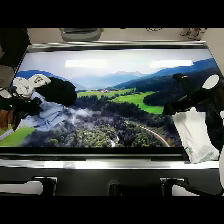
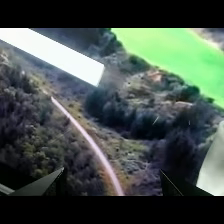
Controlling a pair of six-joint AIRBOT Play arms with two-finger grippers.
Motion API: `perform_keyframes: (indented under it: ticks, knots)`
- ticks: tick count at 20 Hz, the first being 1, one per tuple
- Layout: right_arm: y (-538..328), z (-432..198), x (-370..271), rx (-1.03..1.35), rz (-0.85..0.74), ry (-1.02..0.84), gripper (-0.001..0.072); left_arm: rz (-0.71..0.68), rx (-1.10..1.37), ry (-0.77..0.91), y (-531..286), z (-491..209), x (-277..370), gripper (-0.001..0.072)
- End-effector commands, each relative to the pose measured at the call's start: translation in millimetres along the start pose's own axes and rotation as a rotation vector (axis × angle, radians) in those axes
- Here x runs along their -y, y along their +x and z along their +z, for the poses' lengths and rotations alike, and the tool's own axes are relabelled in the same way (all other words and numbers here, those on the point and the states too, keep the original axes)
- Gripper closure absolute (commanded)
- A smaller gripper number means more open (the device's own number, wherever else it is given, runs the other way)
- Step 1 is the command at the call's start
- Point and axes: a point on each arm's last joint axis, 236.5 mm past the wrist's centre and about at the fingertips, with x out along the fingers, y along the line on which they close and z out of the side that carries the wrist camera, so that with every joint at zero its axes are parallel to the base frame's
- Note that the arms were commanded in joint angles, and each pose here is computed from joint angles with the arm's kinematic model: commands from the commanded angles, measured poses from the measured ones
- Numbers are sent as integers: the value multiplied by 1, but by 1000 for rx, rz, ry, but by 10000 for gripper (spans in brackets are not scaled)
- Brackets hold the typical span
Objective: Fold the shirts.
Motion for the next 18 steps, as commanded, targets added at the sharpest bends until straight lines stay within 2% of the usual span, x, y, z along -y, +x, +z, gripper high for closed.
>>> perform_keyframes:
  ticks: [1,3,6,10,13,18]
  knots:
    - [-2,-12,-10,-50,39,-1,46,-110,183,138,-67,33,48,677]
    - [-9,-12,-12,-34,31,-5,46,-257,411,249,-161,38,109,677]
    - [-36,-9,-20,30,-7,-26,46,-509,677,401,-299,-26,187,677]
    - [-79,-11,-36,123,-67,-67,46,-824,681,563,-381,-150,254,677]
    - [-111,-22,-48,174,-123,-97,46,-910,546,726,-364,-222,295,677]
    - [-148,-61,-55,155,-233,-115,46,-766,200,883,-216,-306,340,676]
